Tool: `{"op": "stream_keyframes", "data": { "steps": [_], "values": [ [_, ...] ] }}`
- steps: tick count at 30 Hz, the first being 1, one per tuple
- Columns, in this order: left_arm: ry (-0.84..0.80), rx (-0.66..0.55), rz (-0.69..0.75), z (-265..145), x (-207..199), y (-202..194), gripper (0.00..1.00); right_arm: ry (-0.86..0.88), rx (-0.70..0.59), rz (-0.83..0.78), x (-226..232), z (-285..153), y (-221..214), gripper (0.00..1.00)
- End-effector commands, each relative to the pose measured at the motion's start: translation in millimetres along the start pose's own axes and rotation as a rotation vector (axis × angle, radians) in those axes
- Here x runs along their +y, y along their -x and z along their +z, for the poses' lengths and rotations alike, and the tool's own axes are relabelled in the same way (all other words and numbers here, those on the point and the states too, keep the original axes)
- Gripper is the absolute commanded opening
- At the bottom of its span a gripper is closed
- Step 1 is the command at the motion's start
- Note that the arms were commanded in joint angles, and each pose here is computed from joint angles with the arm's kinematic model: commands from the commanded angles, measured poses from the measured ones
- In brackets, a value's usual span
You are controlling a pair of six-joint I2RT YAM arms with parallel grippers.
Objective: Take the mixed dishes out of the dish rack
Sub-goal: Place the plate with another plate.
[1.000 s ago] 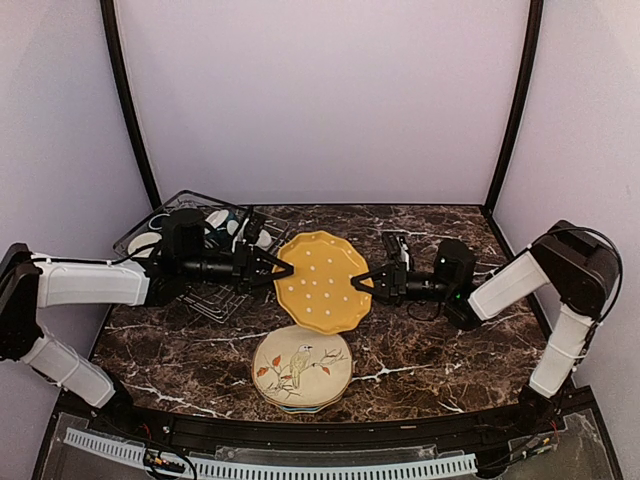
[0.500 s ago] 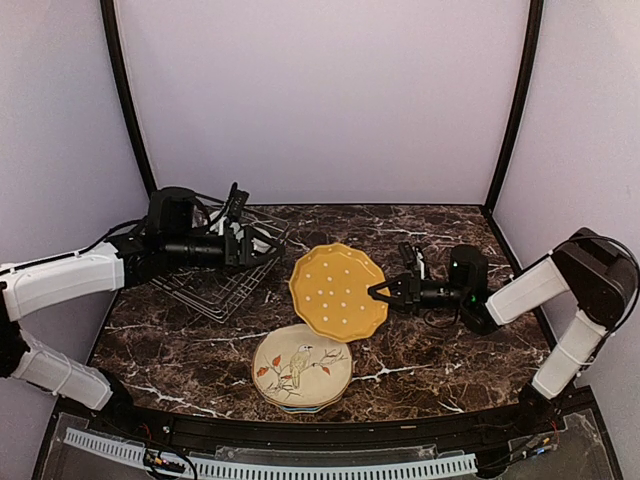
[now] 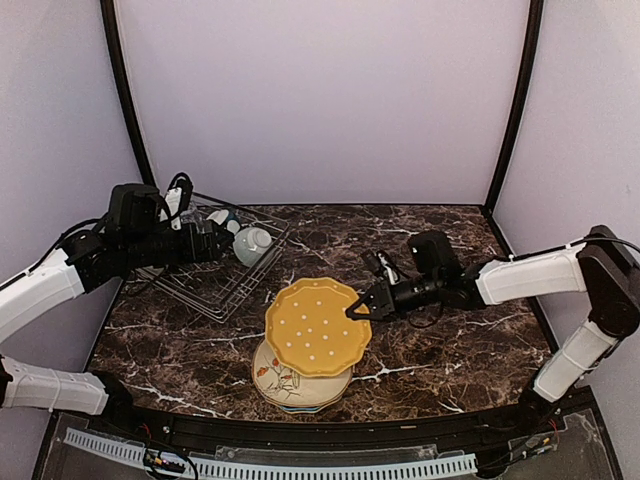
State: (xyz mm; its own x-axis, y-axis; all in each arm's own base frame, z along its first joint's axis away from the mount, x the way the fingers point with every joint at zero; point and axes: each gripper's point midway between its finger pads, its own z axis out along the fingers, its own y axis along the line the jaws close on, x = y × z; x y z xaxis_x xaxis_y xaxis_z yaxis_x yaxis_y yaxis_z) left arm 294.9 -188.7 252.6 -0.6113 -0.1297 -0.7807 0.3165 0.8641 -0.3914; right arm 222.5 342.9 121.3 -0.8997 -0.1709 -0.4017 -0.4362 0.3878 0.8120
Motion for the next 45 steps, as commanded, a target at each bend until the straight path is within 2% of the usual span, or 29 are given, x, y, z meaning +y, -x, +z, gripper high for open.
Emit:
{"op": "stream_keyframes", "data": {
  "steps": [1,9,16,23,29,40,45],
  "values": [
    [0.097,-0.009,0.015,-4,19,0,0.99,0.039,0.094,-0.130,39,12,-1,0.00],
    [0.080,0.012,-0.005,-2,17,-6,0.99,-0.056,0.197,-0.131,33,39,-15,0.00],
    [0.114,-0.008,-0.019,-9,24,-4,0.99,-0.058,0.254,-0.146,32,54,-23,0.02],
    [0.097,-0.013,-0.071,-10,29,-3,0.99,-0.153,0.255,-0.173,22,53,-21,0.33],
    [0.078,0.012,-0.127,-4,35,-9,0.99,-0.212,0.251,-0.212,23,43,-18,0.54],
    [0.042,0.081,-0.168,10,35,-22,0.99,-0.314,0.184,-0.309,25,21,-4,0.79],
    [0.008,0.141,-0.184,30,30,-25,0.99,-0.372,0.102,-0.344,23,10,10,0.88]
  ]
}}
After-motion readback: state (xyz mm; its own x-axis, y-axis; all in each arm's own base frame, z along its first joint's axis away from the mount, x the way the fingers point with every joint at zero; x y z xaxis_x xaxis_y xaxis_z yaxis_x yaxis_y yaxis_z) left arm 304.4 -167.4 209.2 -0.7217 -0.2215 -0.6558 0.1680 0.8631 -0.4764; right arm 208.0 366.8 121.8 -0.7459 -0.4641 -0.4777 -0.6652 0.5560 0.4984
